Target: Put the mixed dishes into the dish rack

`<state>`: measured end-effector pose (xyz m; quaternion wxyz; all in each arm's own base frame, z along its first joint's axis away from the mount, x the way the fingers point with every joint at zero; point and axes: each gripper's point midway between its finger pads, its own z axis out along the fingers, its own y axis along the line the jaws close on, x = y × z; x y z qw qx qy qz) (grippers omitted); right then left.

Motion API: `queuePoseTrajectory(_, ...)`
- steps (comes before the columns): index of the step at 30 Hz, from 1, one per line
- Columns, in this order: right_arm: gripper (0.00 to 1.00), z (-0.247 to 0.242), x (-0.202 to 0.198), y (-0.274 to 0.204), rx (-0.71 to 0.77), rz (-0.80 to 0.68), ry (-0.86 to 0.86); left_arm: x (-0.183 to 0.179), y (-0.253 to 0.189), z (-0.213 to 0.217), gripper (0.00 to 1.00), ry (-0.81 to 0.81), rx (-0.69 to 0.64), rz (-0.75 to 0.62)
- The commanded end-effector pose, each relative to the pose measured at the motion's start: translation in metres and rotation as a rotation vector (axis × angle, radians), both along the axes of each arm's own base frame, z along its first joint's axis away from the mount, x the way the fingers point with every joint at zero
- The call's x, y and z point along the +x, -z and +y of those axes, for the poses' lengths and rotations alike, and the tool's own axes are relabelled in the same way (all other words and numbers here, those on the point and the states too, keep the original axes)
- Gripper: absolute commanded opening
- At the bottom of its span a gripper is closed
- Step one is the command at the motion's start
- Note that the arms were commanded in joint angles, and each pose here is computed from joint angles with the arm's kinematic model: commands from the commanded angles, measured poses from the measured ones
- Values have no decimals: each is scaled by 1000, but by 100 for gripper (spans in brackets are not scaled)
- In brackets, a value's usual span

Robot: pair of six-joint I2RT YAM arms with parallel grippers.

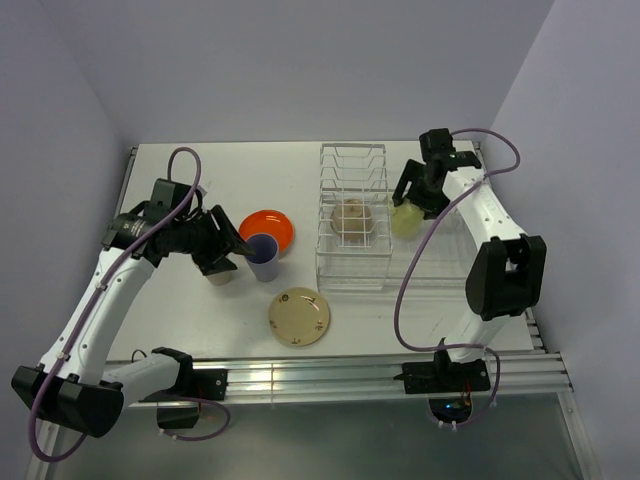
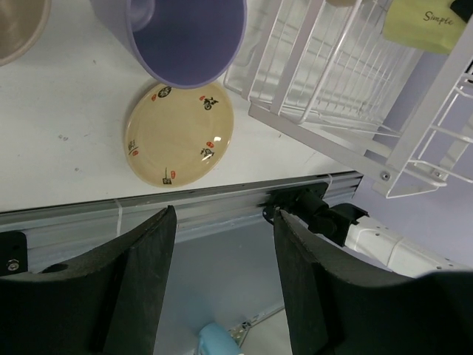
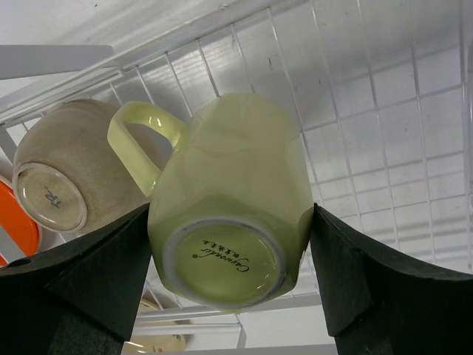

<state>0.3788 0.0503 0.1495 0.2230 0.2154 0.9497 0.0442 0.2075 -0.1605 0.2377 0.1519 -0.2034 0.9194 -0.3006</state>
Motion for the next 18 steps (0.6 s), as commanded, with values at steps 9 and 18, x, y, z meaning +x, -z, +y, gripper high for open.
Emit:
queuePoseTrajectory(9,0,14,39,-19,-59,-110,-43,8,12,-3,63,-27,6,11)
queuePoseTrajectory(18,4,18,38,-13,-94,-97,-49,3,32,-6,67,-27,44,69)
